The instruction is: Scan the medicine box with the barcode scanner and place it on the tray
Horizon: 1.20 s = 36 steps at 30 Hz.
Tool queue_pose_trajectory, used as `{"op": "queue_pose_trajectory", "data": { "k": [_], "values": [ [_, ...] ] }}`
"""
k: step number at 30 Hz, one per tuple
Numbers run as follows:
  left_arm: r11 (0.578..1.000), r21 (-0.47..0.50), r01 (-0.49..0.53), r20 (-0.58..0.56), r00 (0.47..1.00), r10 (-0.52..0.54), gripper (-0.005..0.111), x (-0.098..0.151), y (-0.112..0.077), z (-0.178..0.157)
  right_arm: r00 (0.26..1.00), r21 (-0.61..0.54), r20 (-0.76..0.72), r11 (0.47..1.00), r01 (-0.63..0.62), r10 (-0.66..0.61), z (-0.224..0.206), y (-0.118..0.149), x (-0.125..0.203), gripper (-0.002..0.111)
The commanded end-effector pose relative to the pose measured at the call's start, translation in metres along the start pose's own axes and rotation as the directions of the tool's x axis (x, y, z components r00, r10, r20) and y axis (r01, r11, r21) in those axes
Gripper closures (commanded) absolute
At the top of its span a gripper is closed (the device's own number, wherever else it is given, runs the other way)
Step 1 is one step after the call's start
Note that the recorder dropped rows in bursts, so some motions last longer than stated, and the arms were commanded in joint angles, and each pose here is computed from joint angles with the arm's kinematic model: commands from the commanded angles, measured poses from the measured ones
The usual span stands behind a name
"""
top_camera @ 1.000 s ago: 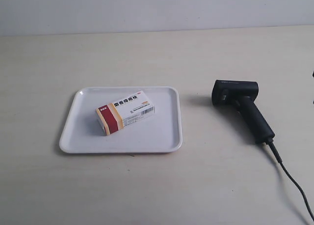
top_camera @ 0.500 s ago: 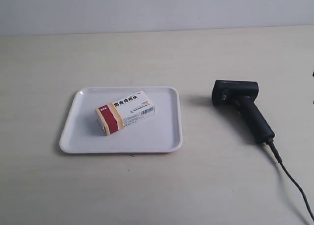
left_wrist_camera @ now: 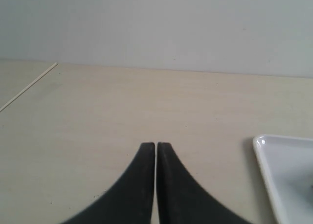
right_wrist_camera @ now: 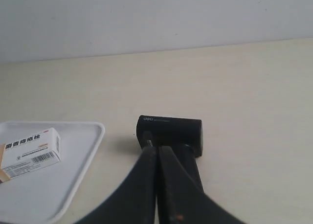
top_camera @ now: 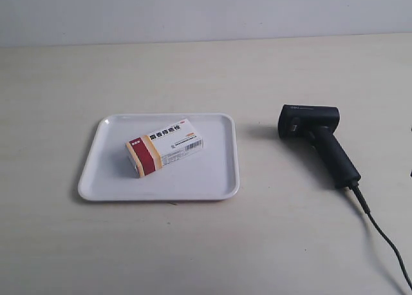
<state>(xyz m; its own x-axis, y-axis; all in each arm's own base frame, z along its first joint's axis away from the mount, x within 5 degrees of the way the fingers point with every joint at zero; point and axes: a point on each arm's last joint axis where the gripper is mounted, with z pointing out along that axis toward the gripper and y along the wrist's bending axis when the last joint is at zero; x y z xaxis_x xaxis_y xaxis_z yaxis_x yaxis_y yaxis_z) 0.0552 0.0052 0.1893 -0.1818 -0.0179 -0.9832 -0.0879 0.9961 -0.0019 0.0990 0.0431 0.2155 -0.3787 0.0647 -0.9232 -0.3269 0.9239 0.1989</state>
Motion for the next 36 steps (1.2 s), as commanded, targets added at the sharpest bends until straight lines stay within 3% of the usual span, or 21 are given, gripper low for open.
{"op": "queue_pose_trajectory", "data": {
  "k": [1,13,21,25,32,36],
  "values": [
    [1.0,0.007,0.005,0.003,1.0,-0.005,0.103,0.0,0.0,0.0,0.999,-0.004,0.044,1.0,-0.014,0.014,-0.01,-0.004,0.015,0.108],
    [1.0,0.007,0.005,0.003,1.0,-0.005,0.103,0.0,0.0,0.0,0.997,0.0,0.081,1.0,-0.017,0.017,-0.024,-0.007,0.024,0.108],
    [1.0,0.007,0.005,0.003,1.0,-0.005,0.103,0.0,0.0,0.0,0.964,0.23,0.257,0.965,-0.126,0.065,-0.034,-0.027,0.027,0.108],
    [1.0,0.007,0.005,0.003,1.0,-0.005,0.103,0.0,0.0,0.0,0.953,0.276,0.298,0.95,-0.147,0.06,-0.038,-0.03,0.026,0.108],
    [1.0,0.007,0.005,0.003,1.0,-0.005,0.103,0.0,0.0,0.0,0.951,0.322,0.29,0.947,0.012,-0.111,-0.043,-0.028,0.025,0.108],
    [1.0,0.007,0.005,0.003,1.0,-0.005,0.103,0.0,0.0,0.0,0.952,0.324,0.285,0.946,0.015,-0.112,-0.044,-0.028,0.026,0.108]
  ]
}}
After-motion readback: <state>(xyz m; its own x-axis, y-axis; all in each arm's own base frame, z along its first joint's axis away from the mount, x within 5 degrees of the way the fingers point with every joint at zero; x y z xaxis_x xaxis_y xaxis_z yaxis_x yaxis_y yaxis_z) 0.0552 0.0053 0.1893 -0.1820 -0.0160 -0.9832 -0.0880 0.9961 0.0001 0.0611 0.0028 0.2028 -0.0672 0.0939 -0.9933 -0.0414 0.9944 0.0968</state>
